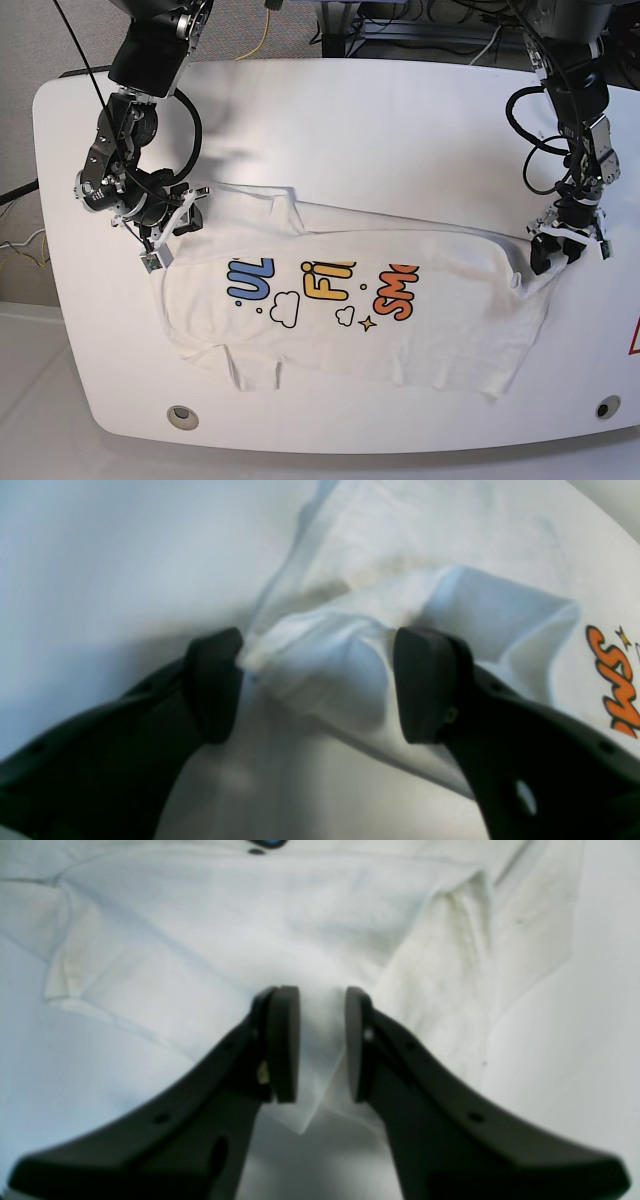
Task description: Fold the T-shirt properly
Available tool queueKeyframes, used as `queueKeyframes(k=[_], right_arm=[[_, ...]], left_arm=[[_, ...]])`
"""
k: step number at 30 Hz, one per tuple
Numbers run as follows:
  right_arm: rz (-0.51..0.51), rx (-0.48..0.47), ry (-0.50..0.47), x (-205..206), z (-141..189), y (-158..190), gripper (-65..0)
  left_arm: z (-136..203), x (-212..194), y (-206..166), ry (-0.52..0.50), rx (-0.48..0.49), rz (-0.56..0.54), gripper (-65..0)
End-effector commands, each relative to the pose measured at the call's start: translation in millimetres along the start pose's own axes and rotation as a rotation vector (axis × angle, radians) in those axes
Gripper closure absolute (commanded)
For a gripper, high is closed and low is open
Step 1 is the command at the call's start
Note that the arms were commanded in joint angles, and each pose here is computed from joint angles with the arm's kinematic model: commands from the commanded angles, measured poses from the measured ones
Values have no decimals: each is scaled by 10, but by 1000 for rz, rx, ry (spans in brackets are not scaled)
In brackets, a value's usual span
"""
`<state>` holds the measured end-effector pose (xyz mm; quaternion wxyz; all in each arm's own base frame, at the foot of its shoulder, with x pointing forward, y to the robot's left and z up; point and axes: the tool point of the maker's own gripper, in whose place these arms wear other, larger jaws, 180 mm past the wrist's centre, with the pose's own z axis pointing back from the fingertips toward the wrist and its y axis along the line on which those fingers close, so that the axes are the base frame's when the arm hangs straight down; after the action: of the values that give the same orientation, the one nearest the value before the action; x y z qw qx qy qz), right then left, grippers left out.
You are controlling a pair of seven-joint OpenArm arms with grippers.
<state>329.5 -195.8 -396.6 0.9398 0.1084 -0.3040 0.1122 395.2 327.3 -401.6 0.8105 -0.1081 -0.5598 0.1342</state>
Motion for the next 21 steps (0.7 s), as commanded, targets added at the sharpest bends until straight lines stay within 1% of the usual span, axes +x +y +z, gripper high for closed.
queueKeyframes(k=[1, 5, 7, 9, 10, 11, 12, 13, 15, 16, 17, 21], right_arm=[[16, -10, -49, 156, 66, -47, -160], [15, -10, -47, 148, 66, -46, -160], [15, -10, -47, 148, 66, -46, -160], [14, -10, -46, 140, 66, -49, -160], [14, -10, -46, 140, 66, -49, -160], [14, -10, -46, 140, 66, -49, -160], [14, -10, -46, 140, 66, -49, -160], [14, -10, -46, 140, 66, -49, -160], [14, -10, -46, 140, 66, -49, -160], [14, -10, -48, 147, 67, -50, -160], [14, -10, -48, 147, 67, -50, -160], [15, -11, -49, 155, 68, -51, -160]], left_arm=[[-52, 349, -15, -86, -14, -8, -444], [-64, 367, -32, -90, -19, -4, -437], [-66, 362, -40, -90, -21, -3, -414], [-66, 362, -40, -90, -21, -3, -348], [-66, 362, -40, -90, -21, -3, -302], [-66, 362, -40, -90, -21, -3, -237], [-66, 362, -40, -90, -21, -3, -197], [-66, 362, -40, -90, -21, -3, -122], [-66, 362, -40, -90, -21, -3, -38], [-66, 360, -40, -88, -21, -3, -18], [-66, 360, -40, -88, -21, -3, -18], [-57, 332, -31, -83, -19, -2, -47]])
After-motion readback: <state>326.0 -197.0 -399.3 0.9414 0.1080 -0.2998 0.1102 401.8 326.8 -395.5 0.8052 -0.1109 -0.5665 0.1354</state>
